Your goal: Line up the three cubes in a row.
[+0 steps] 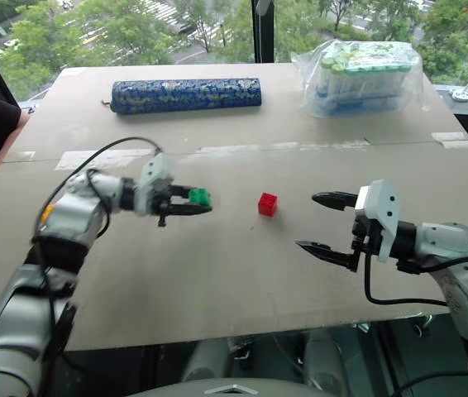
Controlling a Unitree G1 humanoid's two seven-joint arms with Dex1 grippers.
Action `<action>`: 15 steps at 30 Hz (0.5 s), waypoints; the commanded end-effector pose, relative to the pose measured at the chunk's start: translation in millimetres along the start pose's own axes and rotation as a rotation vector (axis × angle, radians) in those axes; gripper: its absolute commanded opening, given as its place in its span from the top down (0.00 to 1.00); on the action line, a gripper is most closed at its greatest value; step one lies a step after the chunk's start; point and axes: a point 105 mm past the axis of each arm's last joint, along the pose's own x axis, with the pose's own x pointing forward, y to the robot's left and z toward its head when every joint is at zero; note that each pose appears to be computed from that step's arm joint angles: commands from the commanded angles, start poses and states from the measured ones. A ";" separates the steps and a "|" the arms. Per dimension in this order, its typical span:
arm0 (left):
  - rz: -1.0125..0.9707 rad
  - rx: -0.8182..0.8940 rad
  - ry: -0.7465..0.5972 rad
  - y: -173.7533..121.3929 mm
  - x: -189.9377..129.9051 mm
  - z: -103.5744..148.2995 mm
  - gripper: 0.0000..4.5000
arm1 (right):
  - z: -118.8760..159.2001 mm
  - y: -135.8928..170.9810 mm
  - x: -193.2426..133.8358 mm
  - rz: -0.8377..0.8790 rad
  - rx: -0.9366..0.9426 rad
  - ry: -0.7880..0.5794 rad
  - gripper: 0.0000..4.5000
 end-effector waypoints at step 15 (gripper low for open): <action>-0.088 0.076 0.048 11.5 8.6 -5.4 0.71 | 15.5 7.4 -8.2 -0.028 -0.049 0.009 0.00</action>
